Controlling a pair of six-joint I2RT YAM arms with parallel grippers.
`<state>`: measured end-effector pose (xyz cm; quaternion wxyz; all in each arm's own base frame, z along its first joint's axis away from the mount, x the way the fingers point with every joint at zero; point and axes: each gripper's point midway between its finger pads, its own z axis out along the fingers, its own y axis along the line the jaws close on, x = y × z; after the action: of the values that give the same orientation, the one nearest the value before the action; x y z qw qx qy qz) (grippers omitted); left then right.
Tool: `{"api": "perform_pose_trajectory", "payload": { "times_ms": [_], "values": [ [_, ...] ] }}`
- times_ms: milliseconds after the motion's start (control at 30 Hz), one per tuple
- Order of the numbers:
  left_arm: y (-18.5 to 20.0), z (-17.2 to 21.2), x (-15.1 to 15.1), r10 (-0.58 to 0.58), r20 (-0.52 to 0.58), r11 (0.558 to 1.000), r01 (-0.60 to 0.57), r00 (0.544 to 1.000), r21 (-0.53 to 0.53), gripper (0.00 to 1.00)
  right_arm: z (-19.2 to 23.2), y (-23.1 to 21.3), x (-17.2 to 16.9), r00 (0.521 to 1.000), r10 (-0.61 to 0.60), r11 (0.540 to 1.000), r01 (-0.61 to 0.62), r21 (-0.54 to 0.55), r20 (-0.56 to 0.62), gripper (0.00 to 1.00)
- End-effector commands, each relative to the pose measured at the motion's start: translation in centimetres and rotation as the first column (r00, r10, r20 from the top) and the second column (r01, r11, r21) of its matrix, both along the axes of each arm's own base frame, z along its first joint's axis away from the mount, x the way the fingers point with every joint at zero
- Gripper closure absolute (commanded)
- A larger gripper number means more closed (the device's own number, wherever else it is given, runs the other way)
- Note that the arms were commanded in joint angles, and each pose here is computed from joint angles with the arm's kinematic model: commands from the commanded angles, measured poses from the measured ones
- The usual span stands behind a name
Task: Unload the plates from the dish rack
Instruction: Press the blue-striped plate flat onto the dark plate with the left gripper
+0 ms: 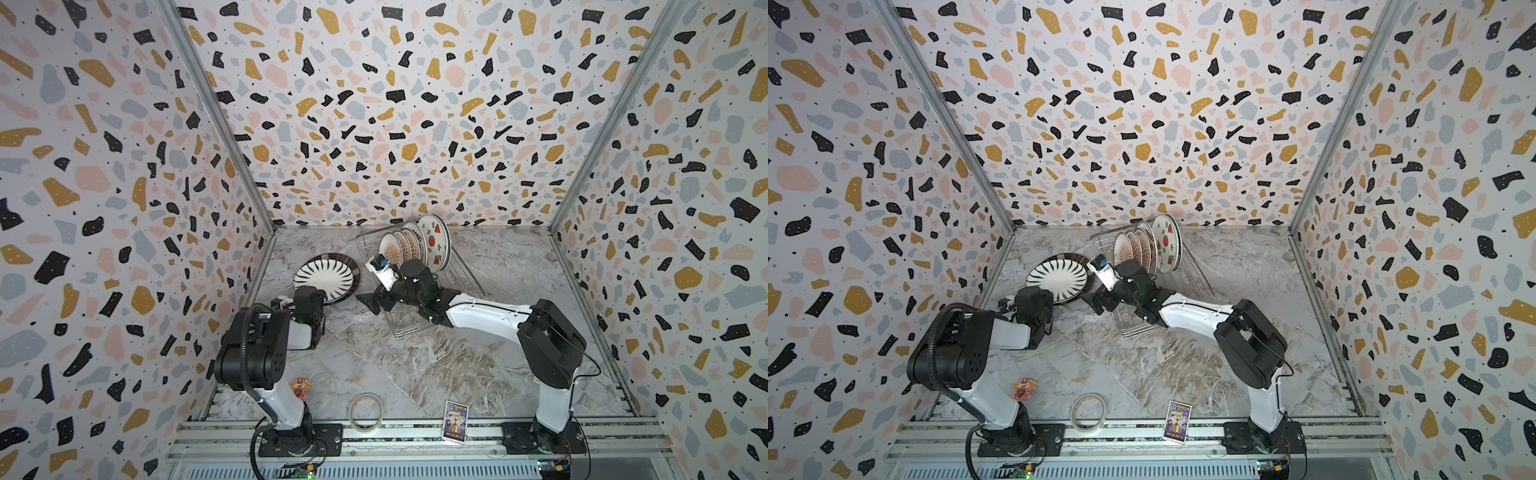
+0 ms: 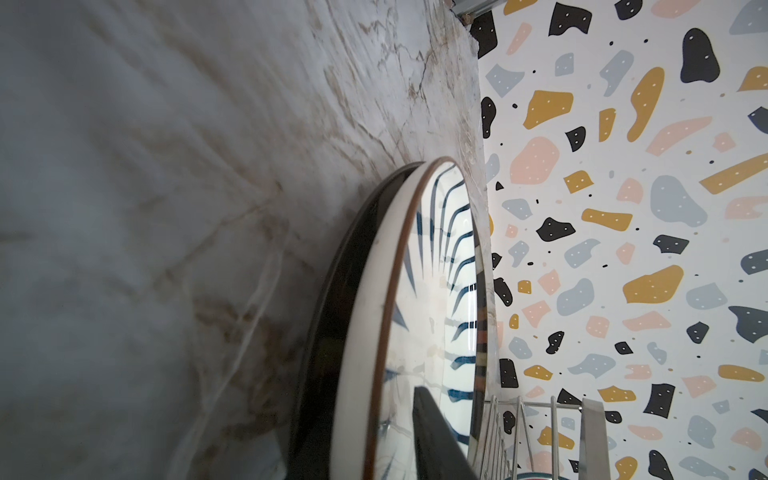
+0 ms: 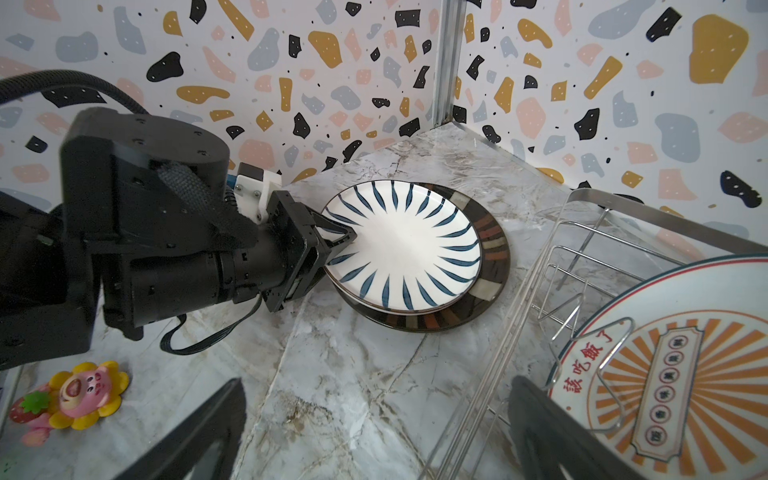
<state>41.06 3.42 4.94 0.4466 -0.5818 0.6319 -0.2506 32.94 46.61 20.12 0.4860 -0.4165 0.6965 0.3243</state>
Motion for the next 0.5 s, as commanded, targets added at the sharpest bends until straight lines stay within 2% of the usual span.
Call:
{"api": "perform_pose_trajectory", "payload": {
  "times_ms": [0, 233, 467],
  "values": [
    [0.6, 1.0, 0.9, 0.026, 0.027, 0.998, -0.027, 0.999, 0.052, 0.69, 2.2, 0.0, 0.0, 0.999, -0.003, 1.0, 0.002, 0.021, 0.034, 0.01],
    [1.5, 1.0, 0.6, 0.066, -0.033, 0.991, -0.061, 0.997, 0.118, 0.66, 2.2, 0.0, 0.0, 1.0, -0.004, 1.0, 0.004, 0.021, 0.03, 0.01],
    [2.1, 0.0, 0.4, 0.101, -0.077, 0.982, -0.087, 0.992, 0.169, 0.67, 2.2, 0.1, 0.0, 1.0, -0.002, 1.0, 0.002, 0.02, 0.027, 0.01]
  ]
}}
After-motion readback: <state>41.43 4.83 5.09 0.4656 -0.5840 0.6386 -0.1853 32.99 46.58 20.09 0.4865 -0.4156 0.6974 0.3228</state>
